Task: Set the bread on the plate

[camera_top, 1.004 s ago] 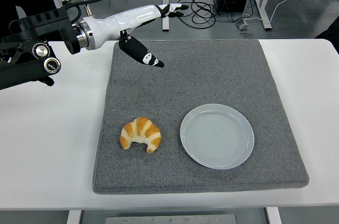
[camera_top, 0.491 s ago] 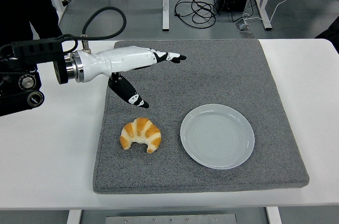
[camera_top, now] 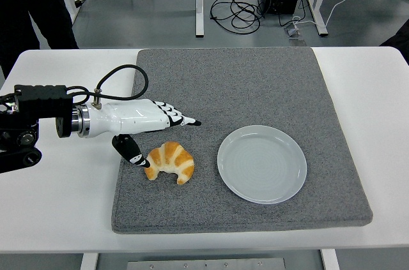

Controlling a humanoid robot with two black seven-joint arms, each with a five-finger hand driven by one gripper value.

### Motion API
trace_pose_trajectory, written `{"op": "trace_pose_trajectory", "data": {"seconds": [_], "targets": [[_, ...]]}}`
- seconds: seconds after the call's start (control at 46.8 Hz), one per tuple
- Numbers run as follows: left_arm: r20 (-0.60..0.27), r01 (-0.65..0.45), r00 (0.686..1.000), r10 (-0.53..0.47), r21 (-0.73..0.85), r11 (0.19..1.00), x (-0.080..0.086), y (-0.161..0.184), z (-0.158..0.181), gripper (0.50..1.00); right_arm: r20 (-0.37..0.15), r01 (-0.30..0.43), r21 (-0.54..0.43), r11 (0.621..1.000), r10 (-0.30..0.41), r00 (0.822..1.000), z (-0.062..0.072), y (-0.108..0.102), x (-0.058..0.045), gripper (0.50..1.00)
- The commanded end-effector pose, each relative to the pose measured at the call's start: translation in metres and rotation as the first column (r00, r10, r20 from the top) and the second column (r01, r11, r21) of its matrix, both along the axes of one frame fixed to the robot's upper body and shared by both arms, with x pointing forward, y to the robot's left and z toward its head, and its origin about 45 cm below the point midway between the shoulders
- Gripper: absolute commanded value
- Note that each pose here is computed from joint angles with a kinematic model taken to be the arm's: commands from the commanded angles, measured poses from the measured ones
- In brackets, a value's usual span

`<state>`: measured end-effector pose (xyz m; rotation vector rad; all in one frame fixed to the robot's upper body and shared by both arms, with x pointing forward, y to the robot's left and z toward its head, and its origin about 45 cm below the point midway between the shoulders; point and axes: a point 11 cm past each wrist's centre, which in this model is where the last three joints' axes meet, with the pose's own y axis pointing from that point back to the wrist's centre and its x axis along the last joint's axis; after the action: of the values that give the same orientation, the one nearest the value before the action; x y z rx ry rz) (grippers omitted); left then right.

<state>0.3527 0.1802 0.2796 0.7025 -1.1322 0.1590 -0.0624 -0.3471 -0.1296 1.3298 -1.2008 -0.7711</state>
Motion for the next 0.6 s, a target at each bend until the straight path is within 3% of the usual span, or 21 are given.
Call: {"op": "trace_pose_trajectory", "data": {"seconds": [0.0, 0.235, 0.577], "targets": [[-0.003, -0.013, 1.000, 0.013, -0.014, 1.000, 0.000, 0.000, 0.000, 0.978, 0.001, 0.000, 0.000, 1.000, 0.000, 1.000, 0.000, 0.000, 0.000, 1.000], [-0.066, -0.086, 0.995, 0.079, -0.100, 0.991, -0.001, -0.007, -0.002, 0.978, 0.001, 0.000, 0.000, 1.000, 0.000, 1.000, 0.000, 0.000, 0.000, 1.000], [-0.049, -0.030, 0.998, 0.025, -0.108, 0.994, -0.015, -0.022, -0.033, 0.977, -0.001, 0.000, 0.000, 1.000, 0.000, 1.000, 0.000, 0.000, 0.000, 1.000]]}}
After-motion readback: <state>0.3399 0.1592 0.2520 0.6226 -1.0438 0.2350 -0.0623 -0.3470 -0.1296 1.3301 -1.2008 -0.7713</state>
